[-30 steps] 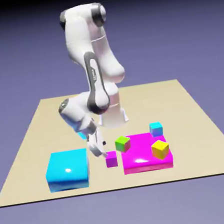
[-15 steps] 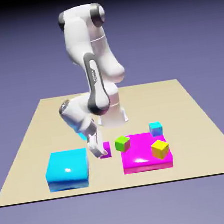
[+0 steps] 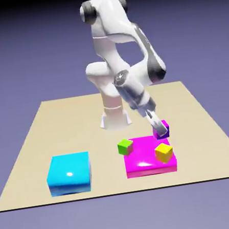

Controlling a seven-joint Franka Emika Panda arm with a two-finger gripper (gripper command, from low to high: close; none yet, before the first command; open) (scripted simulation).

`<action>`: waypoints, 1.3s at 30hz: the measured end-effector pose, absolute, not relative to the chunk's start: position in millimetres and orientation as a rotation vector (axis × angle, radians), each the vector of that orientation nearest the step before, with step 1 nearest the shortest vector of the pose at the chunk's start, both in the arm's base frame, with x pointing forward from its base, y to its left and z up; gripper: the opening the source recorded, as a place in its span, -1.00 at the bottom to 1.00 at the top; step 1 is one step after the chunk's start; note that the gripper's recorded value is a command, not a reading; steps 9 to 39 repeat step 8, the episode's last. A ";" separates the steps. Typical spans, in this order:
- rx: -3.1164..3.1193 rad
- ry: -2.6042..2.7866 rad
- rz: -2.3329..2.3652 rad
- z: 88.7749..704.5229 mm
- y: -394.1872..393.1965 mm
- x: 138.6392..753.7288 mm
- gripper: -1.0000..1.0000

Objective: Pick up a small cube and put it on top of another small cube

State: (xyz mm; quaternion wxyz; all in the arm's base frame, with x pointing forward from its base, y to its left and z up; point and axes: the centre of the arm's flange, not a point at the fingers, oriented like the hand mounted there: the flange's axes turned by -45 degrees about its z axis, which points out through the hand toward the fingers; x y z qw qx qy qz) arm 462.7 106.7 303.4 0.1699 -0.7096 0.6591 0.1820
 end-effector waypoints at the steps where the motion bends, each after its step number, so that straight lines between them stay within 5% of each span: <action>1: -1.987 1.898 0.510 291.7 97.8 466.2 -1.00; 5: -2.030 1.861 0.521 244.9 134.4 459.9 -1.00; 6: -2.030 1.861 0.521 239.5 136.6 459.1 1.00; 39: -2.031 1.861 0.522 239.5 136.7 459.0 1.00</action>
